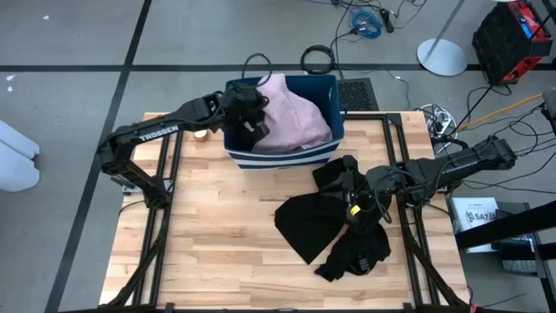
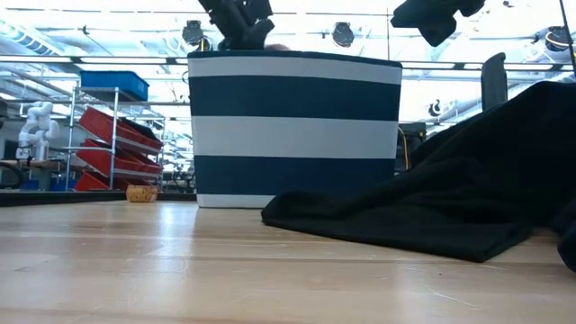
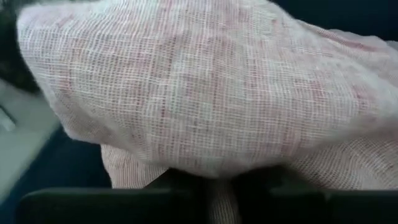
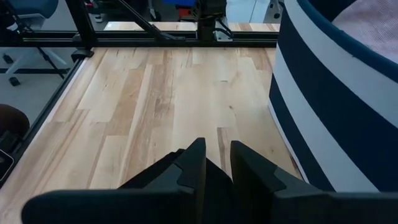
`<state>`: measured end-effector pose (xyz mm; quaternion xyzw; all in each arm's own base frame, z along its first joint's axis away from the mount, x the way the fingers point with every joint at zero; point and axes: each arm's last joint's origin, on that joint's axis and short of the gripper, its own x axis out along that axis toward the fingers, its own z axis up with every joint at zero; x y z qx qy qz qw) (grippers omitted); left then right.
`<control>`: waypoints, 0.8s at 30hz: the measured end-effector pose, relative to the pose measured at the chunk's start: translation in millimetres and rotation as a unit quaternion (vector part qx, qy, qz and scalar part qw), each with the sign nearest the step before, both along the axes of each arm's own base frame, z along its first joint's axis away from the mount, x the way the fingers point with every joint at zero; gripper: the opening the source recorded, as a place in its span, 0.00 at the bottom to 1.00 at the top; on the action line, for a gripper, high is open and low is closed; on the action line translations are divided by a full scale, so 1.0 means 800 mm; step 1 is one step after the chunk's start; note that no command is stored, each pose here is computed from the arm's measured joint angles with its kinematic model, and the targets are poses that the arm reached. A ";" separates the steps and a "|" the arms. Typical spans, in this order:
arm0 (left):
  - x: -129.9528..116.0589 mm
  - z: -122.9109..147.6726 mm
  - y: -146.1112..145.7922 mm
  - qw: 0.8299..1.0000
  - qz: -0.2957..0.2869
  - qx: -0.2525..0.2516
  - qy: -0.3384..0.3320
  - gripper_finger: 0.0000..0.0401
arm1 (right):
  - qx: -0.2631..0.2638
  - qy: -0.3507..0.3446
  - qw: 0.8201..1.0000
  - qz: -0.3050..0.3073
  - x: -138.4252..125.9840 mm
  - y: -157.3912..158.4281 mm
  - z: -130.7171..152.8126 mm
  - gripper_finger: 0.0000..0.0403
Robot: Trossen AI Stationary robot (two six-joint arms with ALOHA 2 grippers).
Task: Sort clothes
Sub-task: Put the pink polo shirt into the blue laundry bin
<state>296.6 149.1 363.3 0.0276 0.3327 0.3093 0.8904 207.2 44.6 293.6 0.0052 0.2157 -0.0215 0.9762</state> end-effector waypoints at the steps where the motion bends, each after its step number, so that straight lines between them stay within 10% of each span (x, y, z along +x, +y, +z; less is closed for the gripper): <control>1: -0.001 -0.003 0.006 1.000 0.002 -0.023 -0.009 0.18 | 0.000 0.000 1.000 0.000 0.000 0.000 0.000 0.16; 17: 0.012 -0.059 0.041 0.974 0.007 -0.225 -0.016 0.18 | 0.004 0.000 1.000 -0.002 0.000 0.000 0.000 0.16; 24: 0.019 -0.067 0.041 0.975 -0.013 -0.224 -0.007 0.31 | 0.004 0.002 1.000 -0.002 0.000 0.000 -0.001 0.16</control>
